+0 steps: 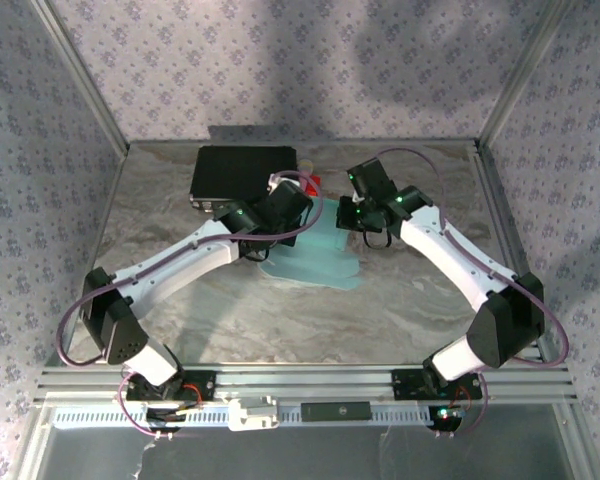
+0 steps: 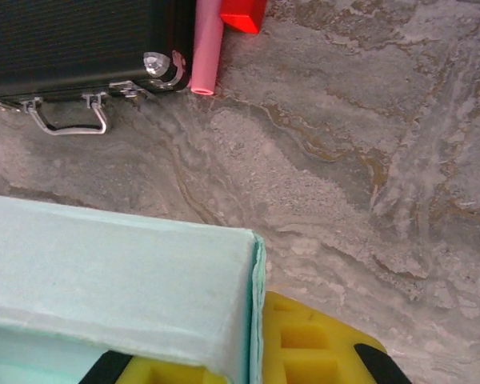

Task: Fold the paper box

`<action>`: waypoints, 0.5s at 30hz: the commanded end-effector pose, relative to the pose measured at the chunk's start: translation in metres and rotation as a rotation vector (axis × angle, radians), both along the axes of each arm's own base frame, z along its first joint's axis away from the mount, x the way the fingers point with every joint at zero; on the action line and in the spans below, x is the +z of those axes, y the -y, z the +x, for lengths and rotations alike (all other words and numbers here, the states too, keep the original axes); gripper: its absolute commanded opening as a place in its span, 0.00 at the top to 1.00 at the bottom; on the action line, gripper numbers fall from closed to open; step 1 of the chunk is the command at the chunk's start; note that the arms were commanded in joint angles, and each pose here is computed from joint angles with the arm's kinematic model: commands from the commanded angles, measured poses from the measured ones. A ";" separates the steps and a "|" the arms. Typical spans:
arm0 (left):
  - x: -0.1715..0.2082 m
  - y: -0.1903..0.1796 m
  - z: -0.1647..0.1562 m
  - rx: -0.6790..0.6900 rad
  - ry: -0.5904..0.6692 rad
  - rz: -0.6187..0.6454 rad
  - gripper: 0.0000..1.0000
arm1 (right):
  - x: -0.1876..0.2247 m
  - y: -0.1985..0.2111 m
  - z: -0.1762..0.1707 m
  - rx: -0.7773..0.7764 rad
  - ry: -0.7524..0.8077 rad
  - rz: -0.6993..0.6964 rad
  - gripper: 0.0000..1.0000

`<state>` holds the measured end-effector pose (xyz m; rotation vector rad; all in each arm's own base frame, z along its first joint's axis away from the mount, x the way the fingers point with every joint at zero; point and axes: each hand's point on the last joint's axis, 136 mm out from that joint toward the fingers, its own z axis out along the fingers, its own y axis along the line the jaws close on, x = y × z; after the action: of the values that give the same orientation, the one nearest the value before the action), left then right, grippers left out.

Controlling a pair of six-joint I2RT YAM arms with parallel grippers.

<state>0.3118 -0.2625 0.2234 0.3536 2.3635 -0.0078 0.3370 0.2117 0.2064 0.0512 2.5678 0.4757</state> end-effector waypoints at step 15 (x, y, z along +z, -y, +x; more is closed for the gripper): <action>0.016 -0.002 0.007 0.063 0.151 0.046 0.86 | 0.015 -0.023 -0.018 -0.083 0.080 -0.035 1.00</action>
<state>0.3154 -0.2523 0.2221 0.3233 2.2889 0.1760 0.3277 0.2230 0.2132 0.1481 2.4994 0.3373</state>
